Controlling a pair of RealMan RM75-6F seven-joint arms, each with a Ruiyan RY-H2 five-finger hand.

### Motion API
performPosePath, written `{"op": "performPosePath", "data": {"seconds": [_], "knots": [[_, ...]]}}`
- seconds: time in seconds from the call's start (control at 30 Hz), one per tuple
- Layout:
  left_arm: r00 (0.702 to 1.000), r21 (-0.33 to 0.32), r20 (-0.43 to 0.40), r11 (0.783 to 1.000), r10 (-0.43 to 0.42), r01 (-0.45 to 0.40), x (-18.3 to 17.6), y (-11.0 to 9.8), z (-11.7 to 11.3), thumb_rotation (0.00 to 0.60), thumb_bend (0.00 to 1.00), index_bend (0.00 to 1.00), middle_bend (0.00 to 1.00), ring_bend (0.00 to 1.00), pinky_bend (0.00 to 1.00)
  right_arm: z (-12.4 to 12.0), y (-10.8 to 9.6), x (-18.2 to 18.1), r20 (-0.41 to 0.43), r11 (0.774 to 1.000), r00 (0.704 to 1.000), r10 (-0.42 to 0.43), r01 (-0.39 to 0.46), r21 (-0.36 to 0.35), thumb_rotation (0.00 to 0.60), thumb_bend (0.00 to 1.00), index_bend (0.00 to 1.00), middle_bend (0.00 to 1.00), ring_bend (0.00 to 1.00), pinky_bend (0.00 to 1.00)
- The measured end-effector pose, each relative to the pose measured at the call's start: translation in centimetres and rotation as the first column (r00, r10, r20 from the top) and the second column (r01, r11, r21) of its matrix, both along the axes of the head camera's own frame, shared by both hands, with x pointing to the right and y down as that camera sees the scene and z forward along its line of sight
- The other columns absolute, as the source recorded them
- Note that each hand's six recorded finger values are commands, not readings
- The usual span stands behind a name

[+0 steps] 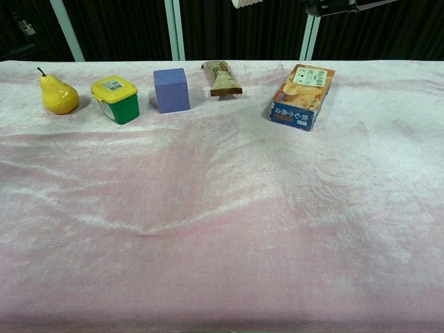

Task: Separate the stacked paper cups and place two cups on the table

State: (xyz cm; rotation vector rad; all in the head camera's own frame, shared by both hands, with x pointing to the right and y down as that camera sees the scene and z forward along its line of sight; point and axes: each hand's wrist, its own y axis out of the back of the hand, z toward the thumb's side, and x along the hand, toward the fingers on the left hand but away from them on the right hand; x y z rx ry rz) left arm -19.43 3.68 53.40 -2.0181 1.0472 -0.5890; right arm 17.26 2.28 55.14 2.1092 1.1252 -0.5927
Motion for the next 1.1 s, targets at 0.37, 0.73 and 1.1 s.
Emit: {"op": "performPosePath", "data": {"seconds": [0.37,0.73,1.1], "knots": [[1.000,-0.017,-0.016,1.000,0.005,-0.005,1.7,0.2,0.3,0.600,0.31,0.39,0.13,0.00,0.00,-0.3,0.4,-1.1,0.020,1.000,1.000,0.009,-0.008,-0.016,0.600,0.30,0.61,0.45,0.59,0.53],[0.999,-0.023,-0.041,0.999,0.026,-0.027,4.5,0.5,0.8,0.600,0.31,0.43,0.15,0.00,0.00,-0.3,0.9,-1.9,0.030,1.000,1.000,-0.001,0.002,-0.025,0.600,0.30,0.61,0.45,0.59,0.53],[0.998,-0.004,-0.063,1.000,0.027,-0.027,5.7,0.7,1.1,0.600,0.37,0.51,0.17,0.00,0.00,-0.4,1.1,-2.4,0.031,1.000,0.999,-0.014,0.015,-0.022,0.600,0.31,0.61,0.45,0.59,0.53]]}}
